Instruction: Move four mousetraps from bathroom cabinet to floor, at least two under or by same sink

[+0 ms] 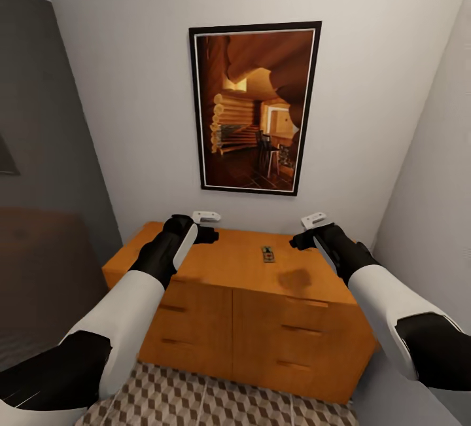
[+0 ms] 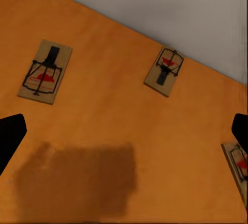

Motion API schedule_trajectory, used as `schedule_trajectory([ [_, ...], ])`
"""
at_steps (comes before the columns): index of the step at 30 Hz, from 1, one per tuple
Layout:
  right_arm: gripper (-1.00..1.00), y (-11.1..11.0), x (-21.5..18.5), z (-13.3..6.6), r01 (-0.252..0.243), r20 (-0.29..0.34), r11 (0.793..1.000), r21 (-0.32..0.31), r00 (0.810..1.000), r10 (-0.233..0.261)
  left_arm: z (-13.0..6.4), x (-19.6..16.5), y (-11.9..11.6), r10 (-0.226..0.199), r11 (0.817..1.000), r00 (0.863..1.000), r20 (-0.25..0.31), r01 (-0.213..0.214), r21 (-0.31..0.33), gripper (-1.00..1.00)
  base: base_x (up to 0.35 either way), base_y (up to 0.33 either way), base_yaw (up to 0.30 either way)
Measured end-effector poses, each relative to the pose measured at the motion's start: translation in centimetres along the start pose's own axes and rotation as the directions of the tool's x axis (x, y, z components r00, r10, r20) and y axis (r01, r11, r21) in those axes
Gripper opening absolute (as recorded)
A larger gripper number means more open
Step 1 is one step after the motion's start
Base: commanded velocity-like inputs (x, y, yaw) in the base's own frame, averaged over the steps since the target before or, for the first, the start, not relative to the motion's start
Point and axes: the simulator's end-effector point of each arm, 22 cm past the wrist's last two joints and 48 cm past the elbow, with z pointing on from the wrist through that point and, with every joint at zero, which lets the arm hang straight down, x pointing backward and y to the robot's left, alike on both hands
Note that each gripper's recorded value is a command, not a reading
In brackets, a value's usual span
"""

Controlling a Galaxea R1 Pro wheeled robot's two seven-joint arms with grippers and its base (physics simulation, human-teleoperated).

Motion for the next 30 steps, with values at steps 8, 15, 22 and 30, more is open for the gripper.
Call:
schedule_trajectory([
  [8, 1.0, 0.0, 0.0, 0.0, 0.0, 0.0, 1.0, 0.0, 1.0, 0.0, 0.05, 0.09, -0.02, 0.001, 1.0, 1.0, -0.002, -0.001, 0.0, 1.0, 0.0, -0.25, 0.002],
  [15, 1.0, 0.0, 0.0, 0.0, 0.0, 0.0, 1.0, 0.0, 1.0, 0.0, 0.09, -0.23, -0.03, -0.002, 1.0, 1.0, 0.014, 0.002, 0.0, 1.0, 0.0, -0.035, 0.0],
  [22, 1.0, -0.02, -0.04, 0.0, 0.0, 0.002, 1.0, 0.001, 1.0, 0.0, 0.09, -0.33, -0.03, -0.003, 1.0, 1.0, 0.019, 0.003, 0.0, 1.0, 0.0, -0.002, 0.0],
  [30, 1.0, -0.01, -0.43, 0.0, 0.002, 0.02, 1.0, 0.001, 1.0, -0.002, 0.09, -0.33, -0.03, -0.003, 1.0, 1.0, 0.019, 0.003, 0.0, 1.0, 0.0, 0.0, 0.0],
])
